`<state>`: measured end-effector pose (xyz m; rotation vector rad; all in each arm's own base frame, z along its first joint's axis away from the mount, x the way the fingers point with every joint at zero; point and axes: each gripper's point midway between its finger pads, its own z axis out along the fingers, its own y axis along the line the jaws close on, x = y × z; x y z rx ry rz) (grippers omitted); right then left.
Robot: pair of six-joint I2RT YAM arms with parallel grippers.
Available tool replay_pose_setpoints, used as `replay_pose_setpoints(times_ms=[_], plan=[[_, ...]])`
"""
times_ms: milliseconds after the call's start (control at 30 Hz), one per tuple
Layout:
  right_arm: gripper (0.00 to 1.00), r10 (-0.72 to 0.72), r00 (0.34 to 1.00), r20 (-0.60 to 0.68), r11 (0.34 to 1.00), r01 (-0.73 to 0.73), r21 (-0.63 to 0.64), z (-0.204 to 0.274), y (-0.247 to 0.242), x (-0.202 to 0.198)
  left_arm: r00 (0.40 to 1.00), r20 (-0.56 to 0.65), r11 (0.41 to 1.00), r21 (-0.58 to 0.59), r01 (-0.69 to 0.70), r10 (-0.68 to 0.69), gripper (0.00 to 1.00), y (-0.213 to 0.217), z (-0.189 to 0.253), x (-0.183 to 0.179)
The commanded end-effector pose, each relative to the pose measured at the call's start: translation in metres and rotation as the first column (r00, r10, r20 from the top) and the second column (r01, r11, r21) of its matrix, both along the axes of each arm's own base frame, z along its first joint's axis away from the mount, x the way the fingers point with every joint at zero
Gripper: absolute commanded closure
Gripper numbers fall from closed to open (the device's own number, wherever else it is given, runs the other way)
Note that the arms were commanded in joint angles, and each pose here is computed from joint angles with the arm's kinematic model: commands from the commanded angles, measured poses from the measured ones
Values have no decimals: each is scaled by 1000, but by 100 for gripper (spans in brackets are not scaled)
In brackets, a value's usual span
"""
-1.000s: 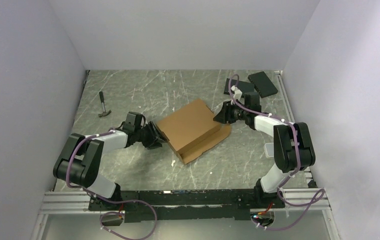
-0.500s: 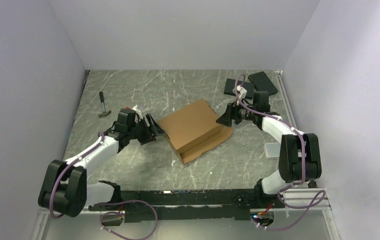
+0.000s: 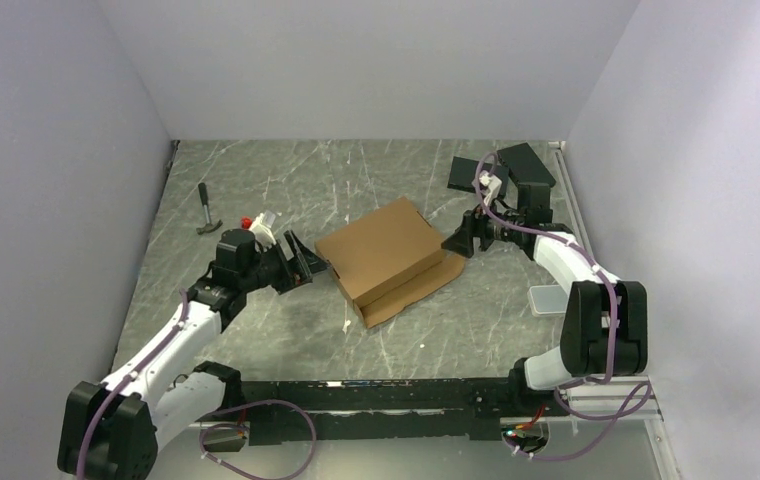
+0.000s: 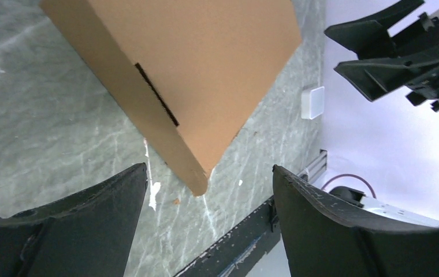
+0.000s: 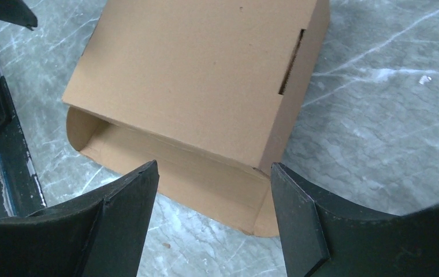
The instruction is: Fold the paper box
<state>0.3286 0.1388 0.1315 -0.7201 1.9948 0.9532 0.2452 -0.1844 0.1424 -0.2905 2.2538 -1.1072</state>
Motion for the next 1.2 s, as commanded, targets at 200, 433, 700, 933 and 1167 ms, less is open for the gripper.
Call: replay_pose_setpoints(times_ms=[200,433,700,933,1167], plan=[[26,18,996,82,1000,-19,6,23,-11,8,1000,9,990,-142,28,-27,15,-14,17,-2],[26,15,999,31,999,-16,39,11,-8,6,1000,-18,989,-147,17,-20,14,-17,10,7],[27,-32,997,-65,996,37,83,-8,-6,11,999,-36,983,-181,20,-27,14,-23,2,14],[27,-47,991,-125,994,58,89,-23,-6,14,999,-31,988,-155,25,-31,14,-22,-2,16],[27,-68,984,-167,992,84,94,-31,-7,17,998,35,994,-93,62,-59,14,-20,4,20]])
